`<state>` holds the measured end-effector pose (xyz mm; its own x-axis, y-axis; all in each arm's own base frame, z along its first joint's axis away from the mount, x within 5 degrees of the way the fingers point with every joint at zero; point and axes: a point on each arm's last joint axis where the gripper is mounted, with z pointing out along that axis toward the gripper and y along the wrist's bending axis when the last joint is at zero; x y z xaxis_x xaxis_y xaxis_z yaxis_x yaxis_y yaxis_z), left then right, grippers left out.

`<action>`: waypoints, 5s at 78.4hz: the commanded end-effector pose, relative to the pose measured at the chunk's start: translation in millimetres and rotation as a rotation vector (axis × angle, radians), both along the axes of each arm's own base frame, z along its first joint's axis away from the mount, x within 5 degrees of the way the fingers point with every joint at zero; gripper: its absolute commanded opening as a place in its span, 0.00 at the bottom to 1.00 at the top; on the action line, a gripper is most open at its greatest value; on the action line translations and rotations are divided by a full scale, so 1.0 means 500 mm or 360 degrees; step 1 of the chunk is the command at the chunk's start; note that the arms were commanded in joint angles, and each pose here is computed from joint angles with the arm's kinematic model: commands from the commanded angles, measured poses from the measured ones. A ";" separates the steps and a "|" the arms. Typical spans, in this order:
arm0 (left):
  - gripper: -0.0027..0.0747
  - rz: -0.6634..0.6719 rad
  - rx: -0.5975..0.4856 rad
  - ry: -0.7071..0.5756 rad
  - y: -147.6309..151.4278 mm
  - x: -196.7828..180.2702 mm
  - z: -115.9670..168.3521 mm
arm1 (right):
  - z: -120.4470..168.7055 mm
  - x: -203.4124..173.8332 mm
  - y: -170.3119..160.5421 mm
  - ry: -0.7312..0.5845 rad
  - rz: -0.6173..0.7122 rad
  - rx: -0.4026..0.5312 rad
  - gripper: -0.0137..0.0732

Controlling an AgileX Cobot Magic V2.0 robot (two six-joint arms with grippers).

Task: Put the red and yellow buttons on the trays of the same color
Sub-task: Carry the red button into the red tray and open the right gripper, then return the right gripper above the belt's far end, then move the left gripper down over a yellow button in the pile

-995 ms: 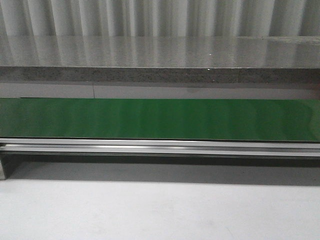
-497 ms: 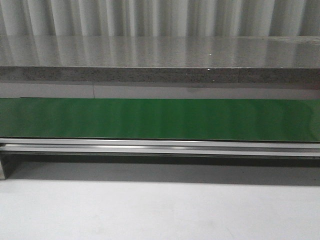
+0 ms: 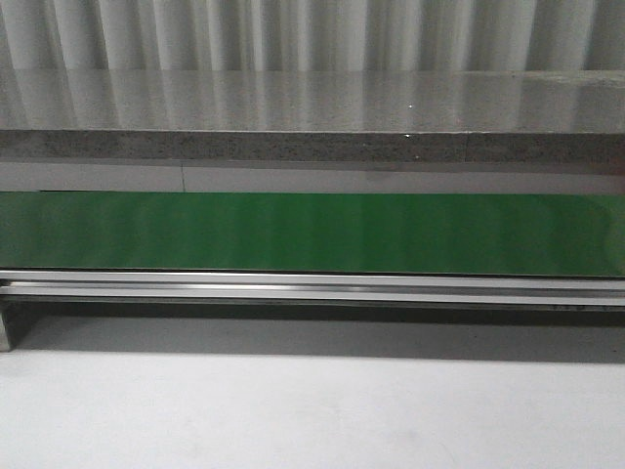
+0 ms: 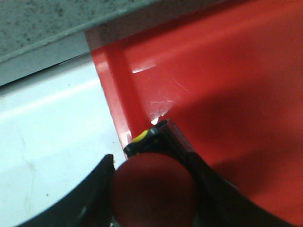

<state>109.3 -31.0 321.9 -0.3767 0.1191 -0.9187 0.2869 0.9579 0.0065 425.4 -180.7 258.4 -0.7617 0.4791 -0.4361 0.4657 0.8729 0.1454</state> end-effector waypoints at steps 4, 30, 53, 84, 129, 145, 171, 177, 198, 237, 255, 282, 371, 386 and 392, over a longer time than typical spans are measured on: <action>0.01 -0.0001 -0.0062 -0.0153 -0.002 0.003 0.032 | 0.047 0.005 -0.012 -0.0175 -0.0049 -0.0062 0.25; 0.01 -0.0001 -0.0062 -0.0153 -0.002 0.003 0.032 | 0.007 0.006 -0.038 -0.0104 -0.0088 -0.0035 0.25; 0.01 -0.0001 -0.0062 -0.0153 -0.002 0.003 0.032 | 0.004 -0.005 -0.058 -0.0080 -0.0124 -0.0024 0.45; 0.01 -0.0001 -0.0062 -0.0153 -0.002 0.003 0.032 | 0.005 -0.007 -0.057 -0.0070 -0.0122 -0.0019 0.75; 0.01 -0.0001 -0.0062 -0.0153 -0.002 0.003 0.032 | 0.210 -0.086 0.029 -0.0294 0.0090 -0.0225 0.42; 0.01 -0.0001 -0.0062 -0.0153 -0.002 0.003 0.032 | 0.244 -0.119 0.120 -0.0353 0.0227 -0.0215 0.09; 0.01 -0.0001 -0.0062 -0.0153 -0.002 0.003 0.032 | 0.269 -0.218 0.268 -0.0485 0.0475 -0.0226 0.08; 0.01 -0.0001 -0.0062 -0.0153 -0.002 0.003 0.032 | 0.258 -0.251 0.294 -0.0500 0.0543 -0.0238 0.08; 0.01 -0.0001 -0.0062 -0.0153 -0.002 0.003 0.032 | 0.217 -0.376 0.356 -0.0610 0.0692 -0.0265 0.08; 0.01 -0.0001 -0.0063 -0.0156 -0.002 0.003 0.032 | 0.140 -0.615 0.373 -0.0975 0.0695 -0.0340 0.08; 0.01 -0.0001 -0.0055 -0.0125 -0.003 0.007 0.023 | 0.102 -0.719 0.374 -0.1208 0.0675 -0.0396 0.08; 0.01 0.0018 -0.0034 -0.0198 -0.003 0.024 0.038 | 0.105 -0.748 0.374 -0.1282 0.0672 -0.0411 0.08; 0.74 0.1011 -0.0267 0.0893 0.275 0.369 -0.005 | 0.105 -0.748 0.374 -0.1282 0.0672 -0.0411 0.08; 0.74 0.1047 -0.0236 0.1141 0.324 0.427 -0.038 | 0.105 -0.748 0.374 -0.1283 0.0672 -0.0411 0.08; 0.74 0.1094 -0.0275 0.1181 0.339 0.440 -0.047 | 0.105 -0.748 0.374 -0.1283 0.0672 -0.0411 0.08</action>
